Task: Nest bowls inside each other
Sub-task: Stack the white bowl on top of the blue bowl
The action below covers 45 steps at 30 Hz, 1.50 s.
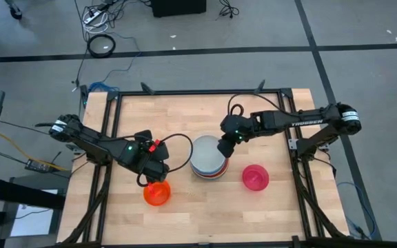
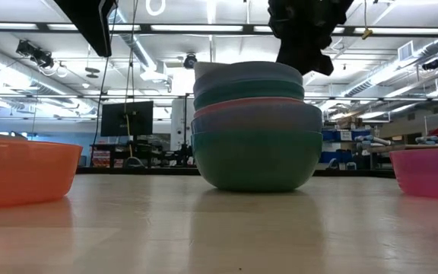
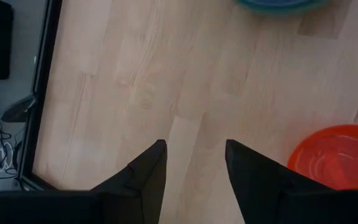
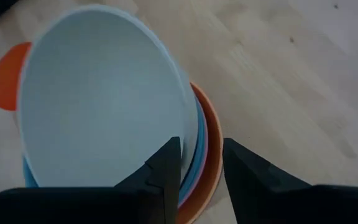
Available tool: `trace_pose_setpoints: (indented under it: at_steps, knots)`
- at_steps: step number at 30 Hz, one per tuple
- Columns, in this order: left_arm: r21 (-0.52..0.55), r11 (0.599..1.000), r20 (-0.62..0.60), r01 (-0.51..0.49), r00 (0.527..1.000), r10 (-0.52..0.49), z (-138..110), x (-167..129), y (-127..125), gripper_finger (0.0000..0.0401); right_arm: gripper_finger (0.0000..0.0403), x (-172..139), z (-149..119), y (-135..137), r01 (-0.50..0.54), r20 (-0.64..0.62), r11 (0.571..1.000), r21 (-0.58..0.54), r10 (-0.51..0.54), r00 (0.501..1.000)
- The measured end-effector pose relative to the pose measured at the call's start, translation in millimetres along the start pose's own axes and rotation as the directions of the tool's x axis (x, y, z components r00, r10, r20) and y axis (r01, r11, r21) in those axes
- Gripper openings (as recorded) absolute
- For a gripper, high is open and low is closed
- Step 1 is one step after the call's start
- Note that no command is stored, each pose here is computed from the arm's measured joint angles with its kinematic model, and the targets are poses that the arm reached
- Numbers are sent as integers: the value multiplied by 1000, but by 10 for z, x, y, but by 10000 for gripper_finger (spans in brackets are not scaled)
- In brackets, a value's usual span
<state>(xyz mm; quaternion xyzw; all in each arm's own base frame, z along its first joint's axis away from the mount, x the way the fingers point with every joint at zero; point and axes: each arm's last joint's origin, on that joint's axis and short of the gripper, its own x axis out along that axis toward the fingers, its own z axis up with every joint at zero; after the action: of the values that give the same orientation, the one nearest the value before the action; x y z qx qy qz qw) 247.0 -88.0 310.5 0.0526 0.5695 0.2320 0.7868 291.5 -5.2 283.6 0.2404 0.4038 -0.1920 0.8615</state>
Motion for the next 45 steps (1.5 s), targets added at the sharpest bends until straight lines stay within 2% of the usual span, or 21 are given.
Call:
trace_pose_setpoints:
  at_steps: [5, 10, 12, 14, 17, 21, 25, 27, 29, 38, 45]
  knots:
    - [0, 1000, 0, 0, 1000, 0, 0, 0, 0, 172, 98, 1, -2, 39, -22, 18, 1000, -19, 22, 1000]
    - [-2, 1000, 12, -9, 1000, 9, 6, 0, 1, 172, 93, -121, 197, 128, -77, 169, 995, -60, 86, 982]
    - [-7, 1000, 74, -8, 997, 8, 56, -3, -22, 172, 93, -135, 270, 153, -103, 221, 991, -86, 120, 968]
    - [0, 999, 170, 44, 984, -43, 161, -14, -79, 172, 93, -140, 317, 158, -115, 248, 988, -104, 138, 959]
    - [33, 994, 313, 106, 943, -111, 365, -22, -104, 172, 93, -173, 368, 155, -115, 268, 986, -117, 143, 953]
    - [91, 992, 460, 89, 880, -121, 627, -10, -10, 172, 92, -200, 355, 168, -119, 267, 985, -126, 149, 952]
    - [104, 985, 439, 135, 883, -168, 746, 239, 202, 172, 91, -335, 302, 236, -156, 277, 976, -152, 193, 941]
    - [100, 989, 404, 113, 903, -144, 741, 414, 278, 172, 91, -454, 272, 268, -167, 301, 972, -164, 211, 930]
    - [89, 990, 416, 105, 900, -133, 758, 508, 317, 172, 91, -582, 238, 297, -170, 332, 970, -175, 221, 917]
    - [79, 988, 443, 132, 883, -153, 804, 572, 387, 172, 91, -1107, 74, 331, -155, 465, 970, -189, 227, 856]
    - [89, 982, 424, 166, 886, -188, 813, 630, 346, 172, 91, -1254, -4, 318, -124, 498, 975, -184, 201, 843]
